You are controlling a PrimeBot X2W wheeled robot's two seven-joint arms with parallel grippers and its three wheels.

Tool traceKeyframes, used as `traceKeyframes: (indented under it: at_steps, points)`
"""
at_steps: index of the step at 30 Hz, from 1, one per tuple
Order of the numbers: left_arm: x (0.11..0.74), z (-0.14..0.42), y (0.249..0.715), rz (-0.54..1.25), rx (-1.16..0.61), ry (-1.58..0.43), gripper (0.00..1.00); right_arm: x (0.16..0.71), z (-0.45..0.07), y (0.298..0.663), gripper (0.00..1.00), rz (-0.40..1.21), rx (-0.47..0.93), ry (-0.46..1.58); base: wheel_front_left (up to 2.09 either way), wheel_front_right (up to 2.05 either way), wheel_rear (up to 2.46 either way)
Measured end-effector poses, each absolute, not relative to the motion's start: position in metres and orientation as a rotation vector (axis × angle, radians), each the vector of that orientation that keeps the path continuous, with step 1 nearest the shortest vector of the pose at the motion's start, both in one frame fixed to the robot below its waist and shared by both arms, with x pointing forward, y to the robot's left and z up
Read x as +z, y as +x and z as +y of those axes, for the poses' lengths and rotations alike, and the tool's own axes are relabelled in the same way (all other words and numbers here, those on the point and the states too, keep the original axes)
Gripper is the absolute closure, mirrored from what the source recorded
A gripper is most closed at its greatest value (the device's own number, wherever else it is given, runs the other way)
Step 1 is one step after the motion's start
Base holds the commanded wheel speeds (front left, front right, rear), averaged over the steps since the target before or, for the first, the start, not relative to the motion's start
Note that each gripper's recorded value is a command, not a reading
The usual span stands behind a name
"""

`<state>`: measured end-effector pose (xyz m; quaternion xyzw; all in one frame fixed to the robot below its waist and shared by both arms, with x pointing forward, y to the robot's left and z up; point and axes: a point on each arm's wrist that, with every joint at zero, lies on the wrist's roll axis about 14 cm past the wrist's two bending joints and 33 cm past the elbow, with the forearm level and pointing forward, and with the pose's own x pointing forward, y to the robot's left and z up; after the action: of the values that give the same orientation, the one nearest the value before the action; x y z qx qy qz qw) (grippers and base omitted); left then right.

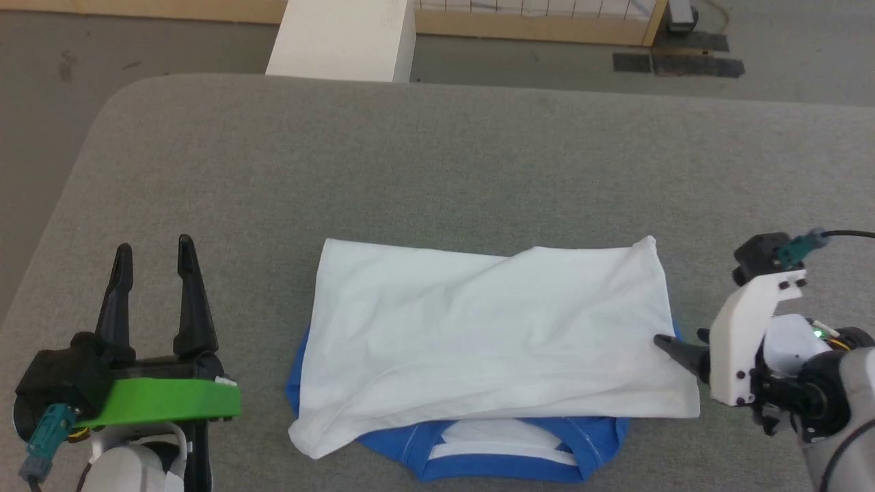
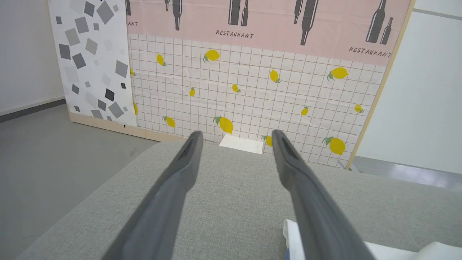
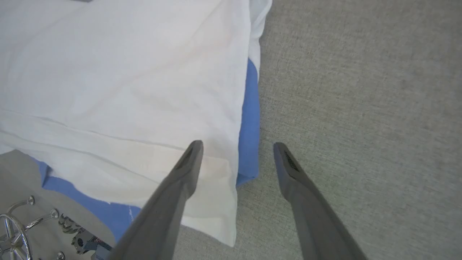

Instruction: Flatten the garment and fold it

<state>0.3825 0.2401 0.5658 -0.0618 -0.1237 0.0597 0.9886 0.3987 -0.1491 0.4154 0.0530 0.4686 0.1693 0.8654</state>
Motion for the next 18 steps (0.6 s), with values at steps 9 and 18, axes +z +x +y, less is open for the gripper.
traceKeyframes:
  at_steps: [9,18]
  points:
    - [0.553,0.240,0.387,-0.225,0.123,-0.082,0.00,0.374,-0.128,0.394,0.00,1.106,0.424,0.070,0.00,0.00,0.00]
    - [0.549,0.232,0.390,-0.224,0.105,-0.097,0.00,0.371,-0.097,0.390,0.00,1.110,0.519,0.058,0.00,0.00,0.00]
